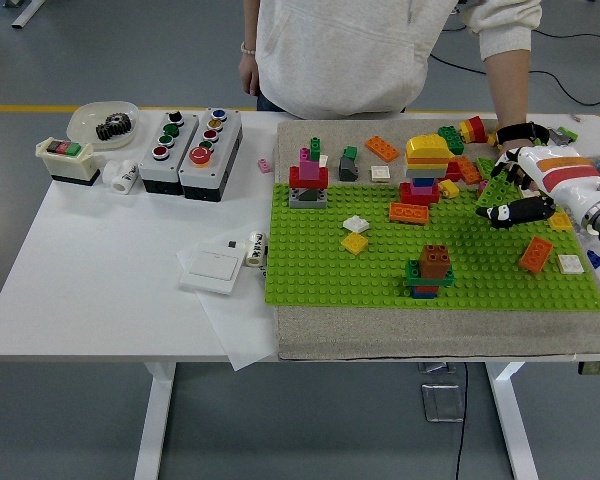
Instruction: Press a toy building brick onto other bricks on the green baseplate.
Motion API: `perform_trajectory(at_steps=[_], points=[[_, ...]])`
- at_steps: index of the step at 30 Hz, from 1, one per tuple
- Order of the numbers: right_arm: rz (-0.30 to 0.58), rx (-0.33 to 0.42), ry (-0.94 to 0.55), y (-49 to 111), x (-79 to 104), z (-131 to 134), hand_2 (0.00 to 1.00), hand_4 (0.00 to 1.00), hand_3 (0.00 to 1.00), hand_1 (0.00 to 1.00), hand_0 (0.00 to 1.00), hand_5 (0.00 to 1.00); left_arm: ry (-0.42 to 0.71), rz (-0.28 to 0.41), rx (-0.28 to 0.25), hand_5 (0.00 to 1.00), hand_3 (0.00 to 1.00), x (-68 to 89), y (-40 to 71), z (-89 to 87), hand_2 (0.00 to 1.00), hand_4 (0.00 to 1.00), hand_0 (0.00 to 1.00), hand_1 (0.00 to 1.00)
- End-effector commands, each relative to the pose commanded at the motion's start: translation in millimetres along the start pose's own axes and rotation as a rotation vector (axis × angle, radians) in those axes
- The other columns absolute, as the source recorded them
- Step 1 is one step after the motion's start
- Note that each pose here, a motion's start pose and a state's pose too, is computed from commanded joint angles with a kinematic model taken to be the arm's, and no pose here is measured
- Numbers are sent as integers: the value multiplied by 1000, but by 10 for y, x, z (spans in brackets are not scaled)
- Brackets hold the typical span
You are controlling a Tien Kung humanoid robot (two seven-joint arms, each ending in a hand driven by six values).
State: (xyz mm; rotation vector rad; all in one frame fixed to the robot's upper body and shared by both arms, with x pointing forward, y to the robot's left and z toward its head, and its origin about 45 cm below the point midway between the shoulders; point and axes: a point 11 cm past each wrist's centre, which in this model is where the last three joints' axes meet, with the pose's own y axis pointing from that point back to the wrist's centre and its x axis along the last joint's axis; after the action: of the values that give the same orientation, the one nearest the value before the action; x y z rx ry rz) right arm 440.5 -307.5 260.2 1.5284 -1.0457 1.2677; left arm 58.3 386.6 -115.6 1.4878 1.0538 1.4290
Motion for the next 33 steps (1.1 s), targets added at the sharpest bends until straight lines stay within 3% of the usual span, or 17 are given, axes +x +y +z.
perform_trajectory(at_steps=[4, 14, 33], points=[[-6, 70, 5, 45, 47, -188, 478, 845, 505, 409, 365, 315, 0, 0, 1, 773, 656, 2, -1, -4, 666, 708, 488, 566], [-7, 167, -11, 135, 170, -433, 479, 851, 509, 413, 366, 320, 3, 1, 0, 773, 656, 8, -3, -8, 664, 708, 489, 566], [-112, 323, 10, 321, 74, -622, 510, 873, 537, 462, 406, 344, 1, 4, 7, 773, 655, 21, -10, -41, 658, 708, 489, 566]])
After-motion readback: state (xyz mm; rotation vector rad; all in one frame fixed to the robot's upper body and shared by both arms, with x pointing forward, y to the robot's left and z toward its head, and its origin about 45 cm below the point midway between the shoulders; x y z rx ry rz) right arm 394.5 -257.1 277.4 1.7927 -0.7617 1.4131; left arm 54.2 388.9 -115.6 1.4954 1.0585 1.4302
